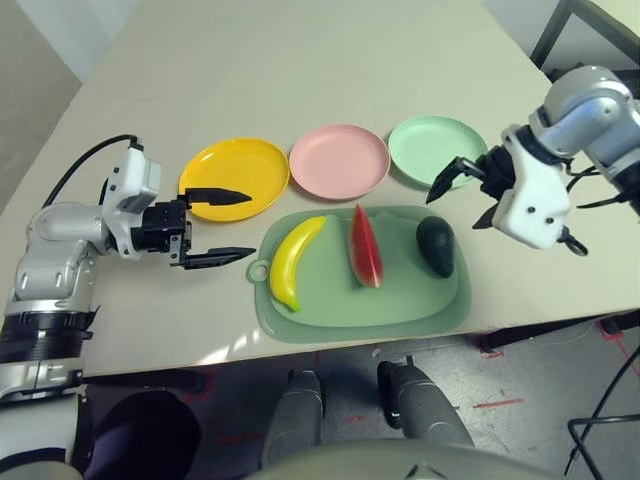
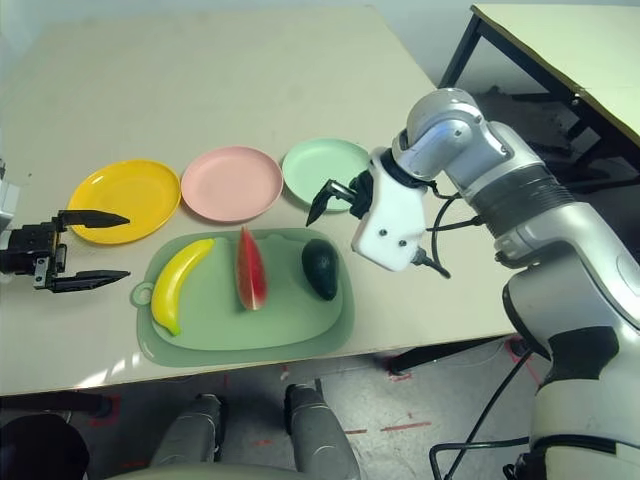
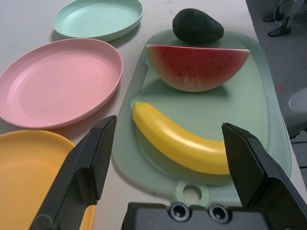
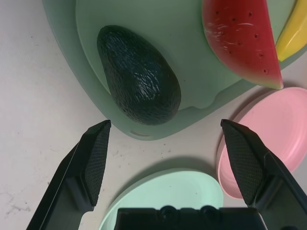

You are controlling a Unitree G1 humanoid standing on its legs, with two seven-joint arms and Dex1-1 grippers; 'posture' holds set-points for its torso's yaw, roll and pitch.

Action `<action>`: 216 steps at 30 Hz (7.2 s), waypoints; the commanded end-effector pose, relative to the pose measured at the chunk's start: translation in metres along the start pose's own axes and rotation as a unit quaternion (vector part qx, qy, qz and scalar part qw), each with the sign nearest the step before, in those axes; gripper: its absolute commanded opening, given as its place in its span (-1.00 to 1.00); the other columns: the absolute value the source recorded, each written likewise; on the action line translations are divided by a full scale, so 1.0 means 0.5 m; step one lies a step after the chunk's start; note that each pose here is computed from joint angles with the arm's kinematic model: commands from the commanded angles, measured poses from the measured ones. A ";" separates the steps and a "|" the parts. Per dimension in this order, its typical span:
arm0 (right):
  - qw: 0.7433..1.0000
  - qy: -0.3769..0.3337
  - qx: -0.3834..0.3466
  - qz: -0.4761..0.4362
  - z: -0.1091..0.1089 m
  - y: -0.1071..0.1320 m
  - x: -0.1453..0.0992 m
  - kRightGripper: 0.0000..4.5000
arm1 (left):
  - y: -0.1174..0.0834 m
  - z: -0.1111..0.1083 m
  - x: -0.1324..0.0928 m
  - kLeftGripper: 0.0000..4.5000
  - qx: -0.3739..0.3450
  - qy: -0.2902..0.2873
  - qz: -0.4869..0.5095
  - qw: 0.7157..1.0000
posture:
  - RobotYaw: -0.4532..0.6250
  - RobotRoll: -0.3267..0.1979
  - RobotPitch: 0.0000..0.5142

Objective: Place the fruits into color-matched plates.

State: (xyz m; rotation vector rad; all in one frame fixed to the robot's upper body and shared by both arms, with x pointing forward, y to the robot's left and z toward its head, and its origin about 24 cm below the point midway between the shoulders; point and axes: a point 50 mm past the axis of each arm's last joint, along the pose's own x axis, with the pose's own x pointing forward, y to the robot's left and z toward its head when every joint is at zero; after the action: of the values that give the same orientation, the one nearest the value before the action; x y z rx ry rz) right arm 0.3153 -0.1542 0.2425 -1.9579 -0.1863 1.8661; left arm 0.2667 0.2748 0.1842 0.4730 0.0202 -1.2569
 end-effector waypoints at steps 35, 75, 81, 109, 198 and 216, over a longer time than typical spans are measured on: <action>0.998 -0.039 0.009 0.046 -0.003 0.005 0.075 1.00 | 0.002 0.002 0.001 0.99 0.007 0.009 -0.003 1.000 | -0.23 0.25 -0.18; 0.996 -0.026 0.066 0.062 -0.016 0.011 0.097 1.00 | 0.011 0.006 -0.010 0.99 0.015 0.024 0.006 1.000 | -0.22 0.25 -0.17; 0.994 -0.026 0.084 0.059 -0.016 0.012 0.097 1.00 | 0.013 0.003 -0.014 0.99 0.017 0.030 0.011 0.999 | -0.23 0.25 -0.17; 0.991 -0.021 0.111 0.070 -0.014 0.026 0.098 0.34 | 0.028 0.005 -0.028 1.00 0.024 0.038 0.026 0.999 | -0.23 0.25 -0.17; 0.994 0.101 -0.022 -0.044 -0.050 -0.129 -0.015 0.99 | 0.004 0.073 0.014 1.00 0.022 0.051 -0.057 0.997 | -0.29 0.25 -0.18; 0.993 -0.014 -0.110 -0.034 0.058 -0.166 0.054 0.99 | 0.011 0.082 0.016 1.00 0.025 0.031 -0.049 0.998 | -0.21 0.25 -0.23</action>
State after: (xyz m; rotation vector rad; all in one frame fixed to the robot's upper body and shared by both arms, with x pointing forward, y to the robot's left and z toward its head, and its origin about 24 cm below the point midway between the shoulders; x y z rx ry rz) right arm 0.3082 -0.0663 0.2563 -2.0385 -0.4876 1.8648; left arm 0.2662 0.2545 0.2189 0.5580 0.0708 -1.3421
